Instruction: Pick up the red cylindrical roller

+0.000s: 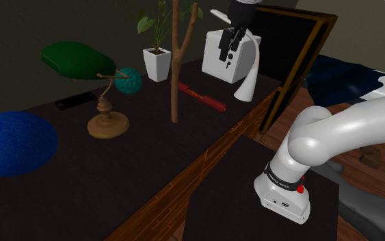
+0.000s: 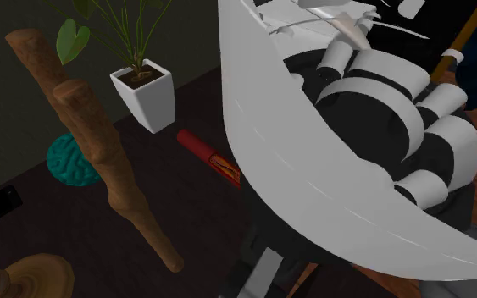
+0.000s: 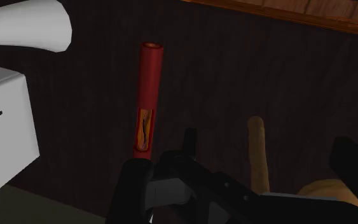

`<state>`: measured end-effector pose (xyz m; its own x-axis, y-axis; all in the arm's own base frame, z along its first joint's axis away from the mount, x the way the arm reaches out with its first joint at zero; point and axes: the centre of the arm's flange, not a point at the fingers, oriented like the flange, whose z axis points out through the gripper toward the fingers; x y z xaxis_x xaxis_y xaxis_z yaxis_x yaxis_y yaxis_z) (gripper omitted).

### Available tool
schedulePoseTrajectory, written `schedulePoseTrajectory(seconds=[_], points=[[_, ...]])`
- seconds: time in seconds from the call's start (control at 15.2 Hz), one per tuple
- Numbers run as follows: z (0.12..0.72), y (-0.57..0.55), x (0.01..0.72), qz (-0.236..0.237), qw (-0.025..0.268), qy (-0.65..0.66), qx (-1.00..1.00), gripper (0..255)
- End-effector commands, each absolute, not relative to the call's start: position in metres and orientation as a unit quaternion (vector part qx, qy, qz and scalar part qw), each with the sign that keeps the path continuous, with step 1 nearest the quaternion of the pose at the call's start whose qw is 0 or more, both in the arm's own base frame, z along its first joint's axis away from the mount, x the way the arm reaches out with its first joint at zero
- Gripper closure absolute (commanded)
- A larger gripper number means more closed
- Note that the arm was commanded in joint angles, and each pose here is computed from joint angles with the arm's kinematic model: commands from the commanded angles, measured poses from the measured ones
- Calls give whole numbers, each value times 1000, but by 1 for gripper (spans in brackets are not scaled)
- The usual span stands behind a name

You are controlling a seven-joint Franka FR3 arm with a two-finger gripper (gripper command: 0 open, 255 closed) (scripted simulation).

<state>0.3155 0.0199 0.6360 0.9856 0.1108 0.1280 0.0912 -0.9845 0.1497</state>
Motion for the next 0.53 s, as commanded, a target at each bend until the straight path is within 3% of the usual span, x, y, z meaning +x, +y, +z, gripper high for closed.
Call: schedulePoseTrajectory(seconds=[0.0,0.46], points=[[636,20,316,68,72,51,994,0],[579,-29,377,56,53,29,997,0]])
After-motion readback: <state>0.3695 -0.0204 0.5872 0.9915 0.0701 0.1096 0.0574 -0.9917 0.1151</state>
